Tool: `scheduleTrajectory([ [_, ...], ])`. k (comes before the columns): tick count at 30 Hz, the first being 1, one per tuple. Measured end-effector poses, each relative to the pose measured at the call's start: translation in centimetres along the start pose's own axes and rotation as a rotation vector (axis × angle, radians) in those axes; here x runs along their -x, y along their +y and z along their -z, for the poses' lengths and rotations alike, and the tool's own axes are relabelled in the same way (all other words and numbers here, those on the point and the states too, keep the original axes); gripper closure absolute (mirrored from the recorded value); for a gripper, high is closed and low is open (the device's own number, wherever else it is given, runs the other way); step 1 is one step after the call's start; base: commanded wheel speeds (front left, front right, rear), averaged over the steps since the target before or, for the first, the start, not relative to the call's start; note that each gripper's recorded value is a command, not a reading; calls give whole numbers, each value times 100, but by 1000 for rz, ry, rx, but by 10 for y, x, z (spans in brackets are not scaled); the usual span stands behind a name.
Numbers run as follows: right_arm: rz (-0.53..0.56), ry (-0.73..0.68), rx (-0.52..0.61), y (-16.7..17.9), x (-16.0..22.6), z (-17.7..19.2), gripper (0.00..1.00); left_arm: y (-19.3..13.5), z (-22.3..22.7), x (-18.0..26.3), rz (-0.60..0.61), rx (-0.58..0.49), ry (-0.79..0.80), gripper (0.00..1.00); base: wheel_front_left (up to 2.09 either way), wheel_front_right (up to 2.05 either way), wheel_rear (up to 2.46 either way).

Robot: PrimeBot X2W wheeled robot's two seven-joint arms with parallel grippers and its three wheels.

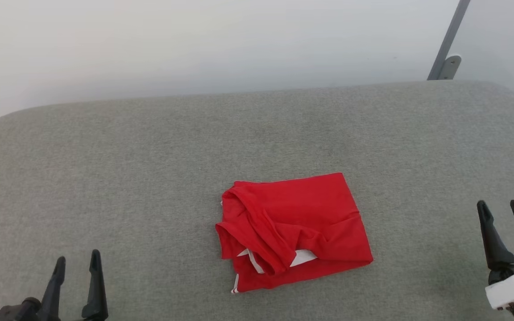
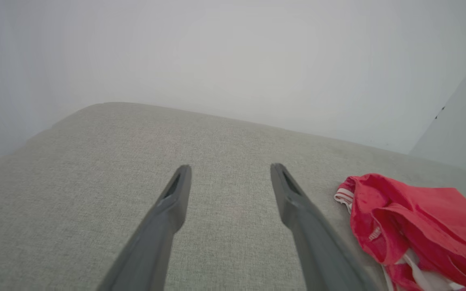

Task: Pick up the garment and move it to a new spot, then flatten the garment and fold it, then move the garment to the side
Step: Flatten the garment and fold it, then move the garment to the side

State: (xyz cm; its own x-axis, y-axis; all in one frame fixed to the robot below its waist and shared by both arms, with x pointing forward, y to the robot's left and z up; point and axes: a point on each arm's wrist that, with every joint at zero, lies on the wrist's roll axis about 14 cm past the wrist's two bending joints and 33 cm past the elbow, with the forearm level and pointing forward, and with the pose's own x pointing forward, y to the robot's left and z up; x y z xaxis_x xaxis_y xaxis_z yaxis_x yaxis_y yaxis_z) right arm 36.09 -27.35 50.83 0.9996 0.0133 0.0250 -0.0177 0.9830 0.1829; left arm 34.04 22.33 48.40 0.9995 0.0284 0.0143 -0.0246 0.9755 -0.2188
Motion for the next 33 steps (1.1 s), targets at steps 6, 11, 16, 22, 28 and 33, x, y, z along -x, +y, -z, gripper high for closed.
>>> scheduleTrajectory([
  [6, -7, -15, -55, 15, 0, 5, 0, 5, 4, 4, -25, 21, 9, 0, 0, 0, 0],
  [11, -11, -2, -74, 22, 1, 12, 0, 6, 5, 4, -30, 28, 11, 0, 0, 0, 0],
  [16, -20, 1, -75, 26, 0, 14, 0, 6, 4, 4, -34, 32, 8, 0, 0, 0, 0],
  [22, -44, 14, -71, 33, -2, 18, 0, 8, 2, 4, -40, 35, 1, 0, 0, 0, 0],
  [28, -124, 105, -62, 49, -14, 35, 0, 7, 1, 3, -46, 50, -7, 0, 0, 0, 0],
  [33, -234, 262, -48, 73, -37, 49, 0, 11, 1, 2, -67, 59, -9, 0, 0, 0, 0],
])
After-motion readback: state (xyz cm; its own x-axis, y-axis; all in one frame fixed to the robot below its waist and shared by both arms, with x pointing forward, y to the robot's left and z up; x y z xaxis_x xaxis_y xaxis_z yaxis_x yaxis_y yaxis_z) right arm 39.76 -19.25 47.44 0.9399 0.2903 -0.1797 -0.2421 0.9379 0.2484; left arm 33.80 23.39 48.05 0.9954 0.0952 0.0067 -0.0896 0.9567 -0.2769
